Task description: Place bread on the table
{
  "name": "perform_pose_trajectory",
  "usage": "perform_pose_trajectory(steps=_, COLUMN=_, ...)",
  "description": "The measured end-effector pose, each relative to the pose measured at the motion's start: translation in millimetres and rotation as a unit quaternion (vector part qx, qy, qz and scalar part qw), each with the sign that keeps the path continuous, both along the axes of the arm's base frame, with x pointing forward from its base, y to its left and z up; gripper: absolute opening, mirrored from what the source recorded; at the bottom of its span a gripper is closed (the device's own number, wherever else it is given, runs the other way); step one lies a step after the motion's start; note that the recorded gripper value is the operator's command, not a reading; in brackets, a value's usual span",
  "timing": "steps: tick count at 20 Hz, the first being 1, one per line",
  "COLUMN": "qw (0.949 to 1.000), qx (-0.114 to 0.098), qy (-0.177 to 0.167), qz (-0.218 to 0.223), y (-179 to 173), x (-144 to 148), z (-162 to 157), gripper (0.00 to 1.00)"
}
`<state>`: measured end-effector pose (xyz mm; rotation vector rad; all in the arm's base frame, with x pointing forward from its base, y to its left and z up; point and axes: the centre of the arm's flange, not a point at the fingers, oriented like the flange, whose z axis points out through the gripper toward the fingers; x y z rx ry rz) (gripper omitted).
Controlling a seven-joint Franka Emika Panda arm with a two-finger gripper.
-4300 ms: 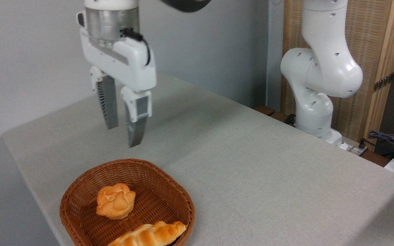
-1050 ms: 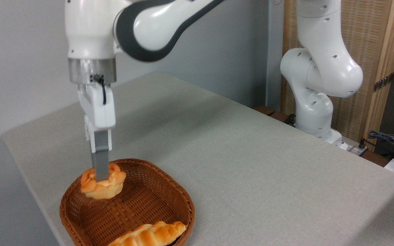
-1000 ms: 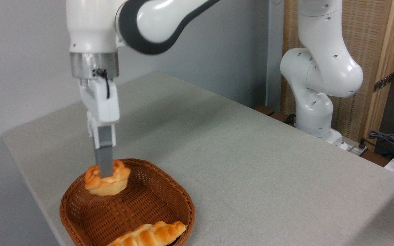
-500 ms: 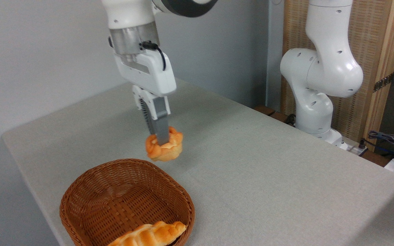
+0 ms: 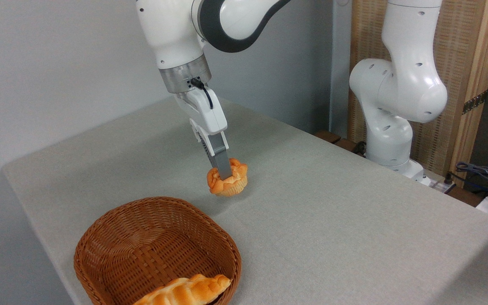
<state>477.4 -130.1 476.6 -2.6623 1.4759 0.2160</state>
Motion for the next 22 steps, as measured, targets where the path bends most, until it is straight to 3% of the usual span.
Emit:
perform_pose_trajectory(steps=12, qw=1.0, qx=-0.001, qy=-0.005, qz=0.001, y=-4, x=1, z=3, gripper=1.0)
perform_pose_trajectory(steps=17, qw=0.997, qx=-0.013, qy=-0.054, qz=0.053, y=1, x=16, z=46, gripper=1.0)
perform_pose_trajectory(steps=22, qw=0.9955, qx=-0.011, qy=-0.05, qz=0.08, y=11, x=26, z=83, gripper=1.0)
